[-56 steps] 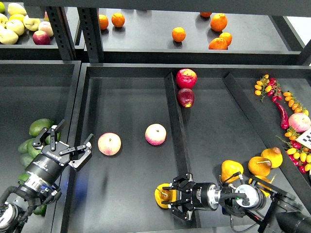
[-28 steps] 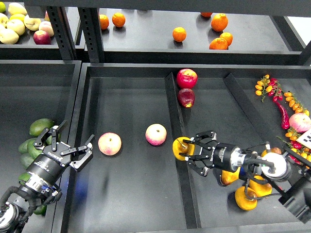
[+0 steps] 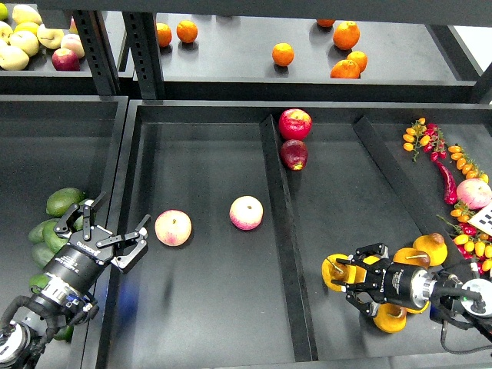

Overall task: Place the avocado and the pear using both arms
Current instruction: 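Carry the pear to the yellow fruit pile and open the right gripper, then lift the right gripper away from the yellow fruit pile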

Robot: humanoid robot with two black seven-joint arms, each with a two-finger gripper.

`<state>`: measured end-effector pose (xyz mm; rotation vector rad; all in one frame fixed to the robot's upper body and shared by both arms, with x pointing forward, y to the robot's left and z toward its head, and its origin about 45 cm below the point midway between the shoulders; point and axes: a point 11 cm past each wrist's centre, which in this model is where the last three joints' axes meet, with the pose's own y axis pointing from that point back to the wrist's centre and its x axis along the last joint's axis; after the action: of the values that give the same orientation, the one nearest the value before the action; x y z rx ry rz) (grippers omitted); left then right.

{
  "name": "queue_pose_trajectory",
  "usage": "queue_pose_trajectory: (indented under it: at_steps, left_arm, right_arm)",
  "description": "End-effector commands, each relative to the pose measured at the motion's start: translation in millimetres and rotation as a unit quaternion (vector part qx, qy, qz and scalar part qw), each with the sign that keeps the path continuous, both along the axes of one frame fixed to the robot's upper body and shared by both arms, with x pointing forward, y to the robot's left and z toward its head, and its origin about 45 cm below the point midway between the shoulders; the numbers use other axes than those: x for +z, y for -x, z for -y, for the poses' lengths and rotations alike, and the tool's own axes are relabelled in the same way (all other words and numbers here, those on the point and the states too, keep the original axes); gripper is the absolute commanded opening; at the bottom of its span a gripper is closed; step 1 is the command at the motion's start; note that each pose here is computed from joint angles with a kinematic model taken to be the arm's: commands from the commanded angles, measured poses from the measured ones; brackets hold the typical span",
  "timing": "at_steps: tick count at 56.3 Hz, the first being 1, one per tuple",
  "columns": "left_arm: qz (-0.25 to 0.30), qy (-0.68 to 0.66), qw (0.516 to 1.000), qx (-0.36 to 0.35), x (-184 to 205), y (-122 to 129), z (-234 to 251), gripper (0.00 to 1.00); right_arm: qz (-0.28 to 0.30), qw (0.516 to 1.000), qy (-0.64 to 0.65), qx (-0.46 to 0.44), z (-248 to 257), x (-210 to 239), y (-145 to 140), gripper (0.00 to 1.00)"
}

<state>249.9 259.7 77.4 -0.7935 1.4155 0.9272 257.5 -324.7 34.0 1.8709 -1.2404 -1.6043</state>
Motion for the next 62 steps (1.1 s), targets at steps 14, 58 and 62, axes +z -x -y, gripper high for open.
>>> queue_pose_trajectory:
  at_steps: [14, 58, 62]
  left_arm:
    - [0.0, 0.0, 1.0, 0.001, 0.2, -0.1, -0.5, 0.99]
    - [0.004, 0.0, 1.0, -0.001, 2.3, -0.9, 0.6, 0.99]
    - [0.004, 0.0, 1.0, -0.001, 2.3, -0.9, 0.7, 0.99]
  right_arm:
    - [-0.011, 1.0, 0.008, 0.002, 5.2, -11.1, 10.3, 0.36]
    - [0.056, 0.998, -0.025, -0.012, -2.8, 51.9, -44.5, 0.95]
    - [0.076, 0.996, -0.043, -0.023, -8.4, 69.8, -62.5, 0.97]
